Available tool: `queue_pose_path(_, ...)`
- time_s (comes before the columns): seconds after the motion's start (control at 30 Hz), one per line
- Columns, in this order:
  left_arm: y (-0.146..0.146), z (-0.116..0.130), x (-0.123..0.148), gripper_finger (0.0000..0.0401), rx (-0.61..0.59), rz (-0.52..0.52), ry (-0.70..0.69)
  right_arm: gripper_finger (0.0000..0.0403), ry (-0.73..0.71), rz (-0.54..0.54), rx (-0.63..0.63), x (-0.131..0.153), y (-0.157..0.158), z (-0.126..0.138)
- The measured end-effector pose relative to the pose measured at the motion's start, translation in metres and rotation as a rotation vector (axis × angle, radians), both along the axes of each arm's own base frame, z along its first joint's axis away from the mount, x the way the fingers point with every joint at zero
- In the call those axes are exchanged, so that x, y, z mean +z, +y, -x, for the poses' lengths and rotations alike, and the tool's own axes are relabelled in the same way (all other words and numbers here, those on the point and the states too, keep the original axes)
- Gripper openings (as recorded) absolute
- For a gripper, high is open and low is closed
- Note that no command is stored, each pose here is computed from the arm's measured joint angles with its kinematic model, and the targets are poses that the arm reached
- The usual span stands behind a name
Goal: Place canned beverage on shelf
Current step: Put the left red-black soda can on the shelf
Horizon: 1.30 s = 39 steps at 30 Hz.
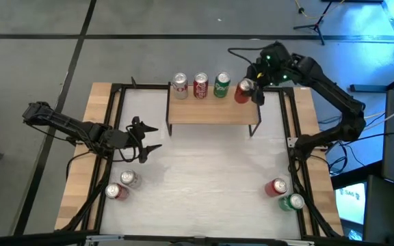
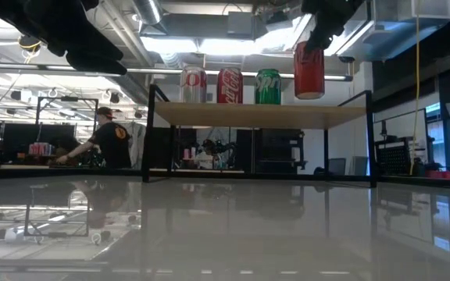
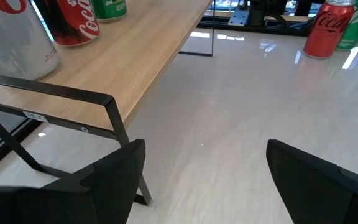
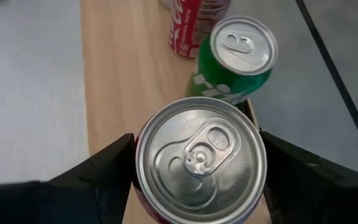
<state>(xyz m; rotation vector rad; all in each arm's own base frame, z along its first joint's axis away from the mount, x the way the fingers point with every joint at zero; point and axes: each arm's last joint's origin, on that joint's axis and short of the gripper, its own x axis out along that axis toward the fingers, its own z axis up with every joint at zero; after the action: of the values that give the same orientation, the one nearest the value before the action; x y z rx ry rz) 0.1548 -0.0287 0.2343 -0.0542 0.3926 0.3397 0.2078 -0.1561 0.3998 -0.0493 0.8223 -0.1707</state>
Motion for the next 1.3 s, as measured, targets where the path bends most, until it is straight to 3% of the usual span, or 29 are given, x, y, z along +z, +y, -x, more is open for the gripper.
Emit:
queue_pose_path(0.47, 0.0, 0.0, 0.0, 0.0325, 0.013, -0.006, -0.002, 0.0295, -0.031, -0.015, 0.028, -0.036, -0.032, 0.012)
queue_pose_path(1.3, 0.002, 0.001, 0.001, 0.0325, 0.069, -0.033, -0.01, 0.0301, -0.023, 0.018, 0.043, -0.05, -0.048, 0.004)
